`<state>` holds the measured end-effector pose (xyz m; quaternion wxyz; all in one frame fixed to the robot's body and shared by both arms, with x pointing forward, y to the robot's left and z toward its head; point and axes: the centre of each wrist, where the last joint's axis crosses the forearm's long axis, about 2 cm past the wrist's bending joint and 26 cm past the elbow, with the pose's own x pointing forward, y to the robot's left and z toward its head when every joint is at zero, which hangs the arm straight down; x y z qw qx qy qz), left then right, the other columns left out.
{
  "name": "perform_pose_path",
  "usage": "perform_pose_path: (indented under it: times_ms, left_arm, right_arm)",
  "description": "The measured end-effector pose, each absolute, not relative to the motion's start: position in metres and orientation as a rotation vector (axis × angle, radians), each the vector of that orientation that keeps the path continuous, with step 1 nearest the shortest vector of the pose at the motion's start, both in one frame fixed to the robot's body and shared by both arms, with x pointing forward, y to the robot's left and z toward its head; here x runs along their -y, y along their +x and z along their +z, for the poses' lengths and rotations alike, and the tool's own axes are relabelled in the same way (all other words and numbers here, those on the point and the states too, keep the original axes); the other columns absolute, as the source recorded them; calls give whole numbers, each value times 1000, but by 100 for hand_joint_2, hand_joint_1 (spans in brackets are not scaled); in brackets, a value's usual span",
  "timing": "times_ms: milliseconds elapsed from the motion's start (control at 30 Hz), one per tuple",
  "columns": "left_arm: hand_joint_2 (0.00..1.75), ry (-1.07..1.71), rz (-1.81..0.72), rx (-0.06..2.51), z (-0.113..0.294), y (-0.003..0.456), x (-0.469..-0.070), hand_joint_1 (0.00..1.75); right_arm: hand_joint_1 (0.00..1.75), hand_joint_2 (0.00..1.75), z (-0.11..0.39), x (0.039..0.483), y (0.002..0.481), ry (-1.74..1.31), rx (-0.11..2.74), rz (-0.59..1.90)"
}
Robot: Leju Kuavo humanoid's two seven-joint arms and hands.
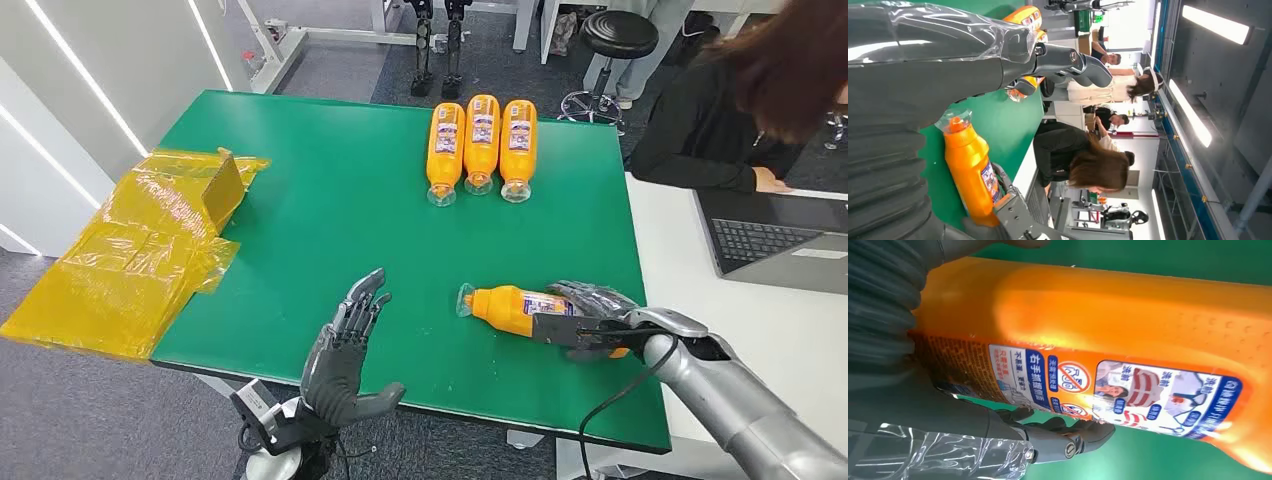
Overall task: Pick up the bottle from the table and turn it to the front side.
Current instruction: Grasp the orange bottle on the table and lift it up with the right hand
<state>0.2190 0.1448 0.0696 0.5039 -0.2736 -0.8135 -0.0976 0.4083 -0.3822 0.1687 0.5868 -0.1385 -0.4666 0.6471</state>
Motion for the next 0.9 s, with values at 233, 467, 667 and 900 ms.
perform_pose_path:
  times_ms: [233, 467, 667, 900]
  left_arm:
    - [175, -657, -234, 1965, 69, 219, -147, 0]
    - [175, -654, -229, 1966, 69, 219, -148, 0]
    - [175, -660, -227, 1965, 69, 219, -149, 0]
    - [175, -666, -231, 1964, 69, 219, -150, 0]
  right_arm:
    - [0, 175, 168, 386, 411, -304, 1037, 1512]
    - [128, 175, 168, 387, 413, -292, 1026, 1491]
    - [175, 175, 174, 389, 415, -253, 1020, 1438]
    - [175, 175, 176, 393, 411, -337, 1062, 1411]
